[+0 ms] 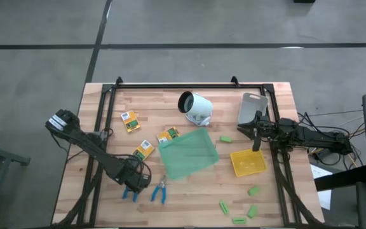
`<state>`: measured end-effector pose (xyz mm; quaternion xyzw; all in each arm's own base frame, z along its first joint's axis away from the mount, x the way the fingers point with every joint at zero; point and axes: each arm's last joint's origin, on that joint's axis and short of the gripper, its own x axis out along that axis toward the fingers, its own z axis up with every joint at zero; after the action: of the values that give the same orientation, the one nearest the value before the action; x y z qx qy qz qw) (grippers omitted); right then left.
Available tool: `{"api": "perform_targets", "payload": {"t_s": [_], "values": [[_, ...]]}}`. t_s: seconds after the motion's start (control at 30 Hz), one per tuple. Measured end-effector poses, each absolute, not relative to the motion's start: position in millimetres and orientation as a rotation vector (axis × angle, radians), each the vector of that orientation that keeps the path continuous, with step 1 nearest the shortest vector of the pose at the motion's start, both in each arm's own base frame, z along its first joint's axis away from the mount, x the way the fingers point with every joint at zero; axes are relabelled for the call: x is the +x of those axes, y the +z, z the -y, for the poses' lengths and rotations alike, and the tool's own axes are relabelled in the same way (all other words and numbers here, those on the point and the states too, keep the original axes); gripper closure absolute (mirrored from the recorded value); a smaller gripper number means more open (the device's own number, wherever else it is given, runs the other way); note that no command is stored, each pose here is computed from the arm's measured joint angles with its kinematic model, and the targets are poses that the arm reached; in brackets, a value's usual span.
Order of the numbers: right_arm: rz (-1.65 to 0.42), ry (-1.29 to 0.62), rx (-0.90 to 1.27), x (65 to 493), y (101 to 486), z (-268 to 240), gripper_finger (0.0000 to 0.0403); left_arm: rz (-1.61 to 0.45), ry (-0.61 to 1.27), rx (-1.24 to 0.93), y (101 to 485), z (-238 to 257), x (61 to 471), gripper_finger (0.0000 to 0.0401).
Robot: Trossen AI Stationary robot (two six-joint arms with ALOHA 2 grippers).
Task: Pick & Place School Supplies
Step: Put the blue plier into the gray bin
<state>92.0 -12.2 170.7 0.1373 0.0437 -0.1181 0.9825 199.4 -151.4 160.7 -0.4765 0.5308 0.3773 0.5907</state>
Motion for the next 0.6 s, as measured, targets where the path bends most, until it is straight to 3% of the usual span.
{"api": "perform_targets", "payload": {"t_s": [0.37,0.6], "values": [[-0.088,-0.237,0.276,92,171,12,0.0321,-0.954,0.706,-0.961,198,150,210,0.0283],[-0.088,-0.237,0.276,92,171,12,0.0321,-0.660,0.600,-0.831,237,141,210,0.0283]]}}
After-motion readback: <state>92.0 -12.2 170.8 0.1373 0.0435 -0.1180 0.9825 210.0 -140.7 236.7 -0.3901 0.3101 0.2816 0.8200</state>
